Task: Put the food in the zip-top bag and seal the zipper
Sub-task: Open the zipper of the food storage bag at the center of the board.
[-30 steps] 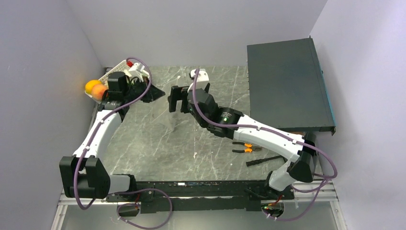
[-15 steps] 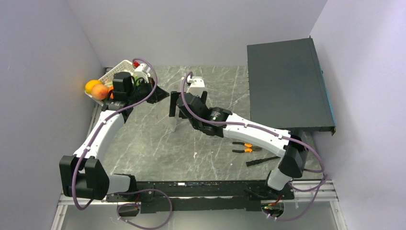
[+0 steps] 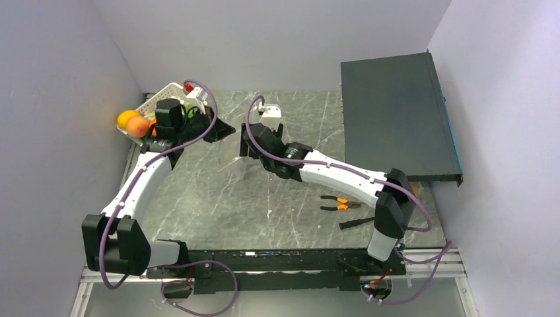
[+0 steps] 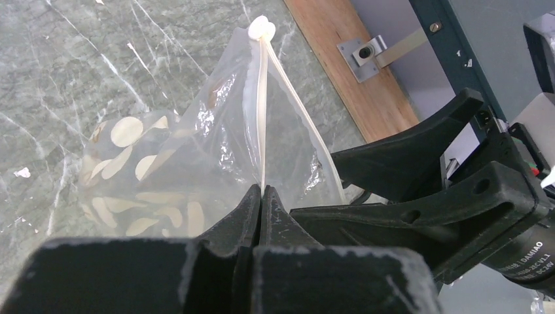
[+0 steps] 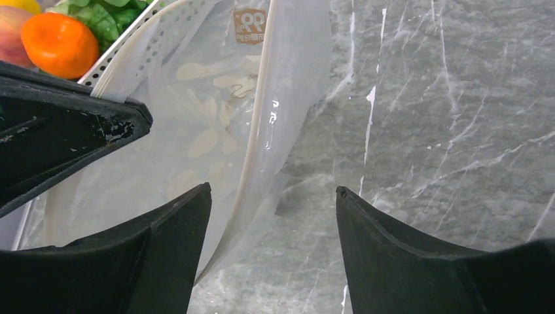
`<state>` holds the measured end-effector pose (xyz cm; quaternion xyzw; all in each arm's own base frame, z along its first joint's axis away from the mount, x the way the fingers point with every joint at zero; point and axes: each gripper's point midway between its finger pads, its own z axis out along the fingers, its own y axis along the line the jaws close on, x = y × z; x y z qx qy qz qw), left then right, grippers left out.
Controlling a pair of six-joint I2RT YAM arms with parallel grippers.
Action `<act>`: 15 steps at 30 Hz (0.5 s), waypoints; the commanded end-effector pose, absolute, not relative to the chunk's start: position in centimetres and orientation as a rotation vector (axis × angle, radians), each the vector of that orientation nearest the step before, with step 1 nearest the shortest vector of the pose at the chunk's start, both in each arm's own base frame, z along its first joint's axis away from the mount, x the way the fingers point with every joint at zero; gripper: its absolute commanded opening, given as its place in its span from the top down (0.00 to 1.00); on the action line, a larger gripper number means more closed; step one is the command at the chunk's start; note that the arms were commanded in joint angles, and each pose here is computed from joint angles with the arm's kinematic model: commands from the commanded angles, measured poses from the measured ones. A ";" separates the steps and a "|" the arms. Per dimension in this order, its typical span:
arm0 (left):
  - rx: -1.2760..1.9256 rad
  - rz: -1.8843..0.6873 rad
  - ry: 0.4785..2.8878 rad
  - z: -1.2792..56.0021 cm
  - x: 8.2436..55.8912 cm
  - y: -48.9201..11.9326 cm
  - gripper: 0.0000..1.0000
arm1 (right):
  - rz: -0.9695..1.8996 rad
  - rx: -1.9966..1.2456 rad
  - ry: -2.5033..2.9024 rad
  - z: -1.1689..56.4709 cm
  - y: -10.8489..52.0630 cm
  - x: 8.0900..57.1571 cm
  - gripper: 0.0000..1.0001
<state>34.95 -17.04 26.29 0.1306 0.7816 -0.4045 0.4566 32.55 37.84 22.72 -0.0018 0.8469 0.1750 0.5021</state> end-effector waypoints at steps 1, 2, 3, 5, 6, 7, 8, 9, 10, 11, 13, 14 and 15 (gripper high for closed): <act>0.357 -1.017 1.875 27.4 34.7 -17.5 1.00 | 0.426 -0.026 1.987 24.9 37.9 33.0 0.32; 0.351 -1.009 1.879 27.4 34.8 -17.4 1.00 | 0.413 -0.039 1.984 24.9 37.7 32.9 0.38; 0.346 -1.002 1.884 27.3 34.8 -17.4 1.00 | 0.395 -0.042 1.979 24.9 37.3 32.9 0.43; 0.338 -0.985 1.888 27.2 35.0 -17.2 1.00 | 0.354 -0.043 1.959 25.2 36.1 32.9 0.56; 0.333 -0.977 1.892 27.1 35.0 -17.1 1.00 | 0.329 -0.035 1.948 25.3 35.4 32.9 0.66; 0.327 -0.963 1.896 27.1 35.1 -16.9 1.00 | 0.308 -0.024 1.934 25.5 34.6 33.0 0.80; 0.321 -0.946 1.901 27.0 35.2 -16.7 1.00 | 0.281 -0.023 1.926 25.4 33.8 32.8 0.90; 0.320 -0.933 1.902 27.0 35.3 -16.6 1.00 | 0.260 -0.016 1.913 25.5 33.1 32.8 0.97; 0.318 -0.923 1.906 27.0 35.3 -16.5 1.00 | 0.244 -0.017 1.900 25.7 32.4 32.7 1.00; 0.321 -0.918 1.901 27.1 35.3 -16.4 1.00 | 0.229 -0.015 1.887 25.9 31.8 32.6 1.00; 0.334 -0.932 1.890 27.1 35.2 -16.6 0.96 | 0.218 -0.012 1.863 26.4 30.9 32.4 1.00; 0.344 -0.948 1.888 27.2 35.1 -16.8 0.94 | 0.223 -0.012 1.849 26.6 30.6 32.3 1.00; 0.355 -0.970 1.891 27.1 35.0 -17.1 0.92 | 0.225 -0.020 1.841 26.7 30.4 32.2 1.00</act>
